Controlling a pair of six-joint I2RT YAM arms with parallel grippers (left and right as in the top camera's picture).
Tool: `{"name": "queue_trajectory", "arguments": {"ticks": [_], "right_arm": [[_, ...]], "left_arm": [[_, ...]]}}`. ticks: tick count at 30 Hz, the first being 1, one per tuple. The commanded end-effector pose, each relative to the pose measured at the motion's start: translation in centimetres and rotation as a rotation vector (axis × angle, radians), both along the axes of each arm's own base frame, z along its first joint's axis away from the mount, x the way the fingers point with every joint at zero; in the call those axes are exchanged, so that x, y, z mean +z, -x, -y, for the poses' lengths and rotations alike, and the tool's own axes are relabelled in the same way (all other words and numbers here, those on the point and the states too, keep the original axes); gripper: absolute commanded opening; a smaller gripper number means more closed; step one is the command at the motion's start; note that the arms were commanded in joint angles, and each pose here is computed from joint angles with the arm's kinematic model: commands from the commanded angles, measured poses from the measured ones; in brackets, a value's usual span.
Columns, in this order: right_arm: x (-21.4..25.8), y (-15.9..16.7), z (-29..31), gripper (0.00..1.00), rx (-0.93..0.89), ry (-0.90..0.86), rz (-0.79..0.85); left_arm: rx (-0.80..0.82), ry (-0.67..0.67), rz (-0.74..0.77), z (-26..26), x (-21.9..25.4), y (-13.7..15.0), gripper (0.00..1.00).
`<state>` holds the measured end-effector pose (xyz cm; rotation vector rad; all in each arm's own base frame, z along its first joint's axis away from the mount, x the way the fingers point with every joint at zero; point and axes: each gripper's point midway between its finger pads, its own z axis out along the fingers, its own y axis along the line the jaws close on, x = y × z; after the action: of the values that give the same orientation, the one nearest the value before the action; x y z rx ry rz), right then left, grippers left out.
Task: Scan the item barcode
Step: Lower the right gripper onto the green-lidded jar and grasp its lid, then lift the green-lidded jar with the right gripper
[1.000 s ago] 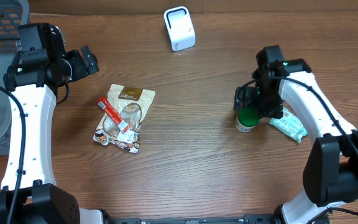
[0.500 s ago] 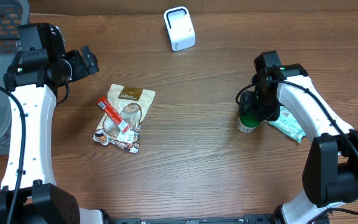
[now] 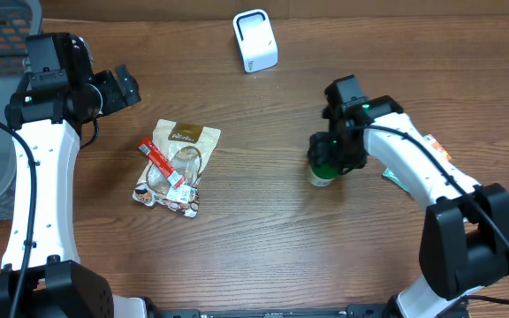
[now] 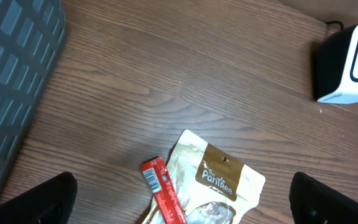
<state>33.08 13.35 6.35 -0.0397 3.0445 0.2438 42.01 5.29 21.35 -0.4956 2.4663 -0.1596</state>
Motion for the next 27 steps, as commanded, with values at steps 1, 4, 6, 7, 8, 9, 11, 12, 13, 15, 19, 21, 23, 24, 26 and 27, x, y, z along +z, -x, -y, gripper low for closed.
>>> {"name": "queue_trajectory", "arguments": {"ticks": [1, 4, 6, 7, 8, 9, 11, 12, 13, 15, 19, 21, 23, 24, 26, 27], "right_arm": [[-0.2, 0.6, -2.1, 0.58, 0.042, -0.047, -0.005], [-0.1, 0.4, -2.9, 0.58, 0.062, -0.053, 0.016], [-0.1, 0.1, -2.8, 0.59, 0.064, -0.039, 0.030], [-0.1, 0.1, -2.7, 0.59, 0.063, -0.030, 0.034], [-0.2, 0.1, -2.5, 0.59, 0.062, -0.022, 0.036], [-0.2, 0.0, -2.5, 0.59, 0.061, -0.018, 0.037], [-0.2, 0.0, -2.4, 0.62, 0.060, -0.015, 0.038], [-0.2, 0.0, -2.4, 0.64, 0.060, -0.015, 0.038], [-0.2, 0.0, -2.4, 0.67, 0.060, -0.015, 0.038], [-0.2, 0.0, -2.4, 0.76, 0.060, -0.015, 0.038], [-0.2, -0.1, -2.3, 0.82, 0.062, -0.005, 0.044], [0.1, -0.6, -1.6, 0.82, 0.055, 0.033, 0.068], [1.0, -1.2, -1.4, 0.84, 0.049, 0.048, 0.095], [1.8, -1.5, -1.5, 0.85, 0.046, 0.042, 0.105], [3.4, -1.9, -2.0, 0.86, 0.050, 0.010, 0.122], [4.0, -2.0, -2.2, 0.86, 0.051, 0.002, 0.130]], "left_arm": [[-0.003, 0.008, 0.032, 0.4, 1.3, -0.3, 1.00], [-0.003, 0.008, 0.032, 0.4, 1.3, -0.3, 1.00], [-0.003, 0.008, 0.032, 0.4, 1.3, -0.3, 1.00], [-0.003, 0.008, 0.032, 0.4, 1.3, -0.3, 1.00], [-0.003, 0.008, 0.032, 0.4, 1.3, -0.3, 1.00], [-0.003, 0.008, 0.032, 0.4, 1.3, -0.3, 1.00], [-0.003, 0.008, 0.032, 0.4, 1.3, -0.3, 1.00], [-0.003, 0.008, 0.033, 0.4, 1.3, -0.3, 1.00], [-0.003, 0.008, 0.032, 0.4, 1.3, -0.3, 1.00], [-0.003, 0.008, 0.032, 0.4, 1.3, -0.3, 1.00], [-0.003, 0.008, 0.033, 0.4, 1.3, -0.3, 1.00], [-0.003, 0.008, 0.033, 0.4, 1.3, -0.3, 1.00], [-0.003, 0.008, 0.032, 0.4, 1.3, -0.3, 1.00], [-0.003, 0.008, 0.032, 0.4, 1.3, -0.3, 1.00], [-0.003, 0.008, 0.033, 0.4, 1.3, -0.3, 1.00], [-0.003, 0.008, 0.032, 0.4, 1.3, -0.3, 1.00]]}}
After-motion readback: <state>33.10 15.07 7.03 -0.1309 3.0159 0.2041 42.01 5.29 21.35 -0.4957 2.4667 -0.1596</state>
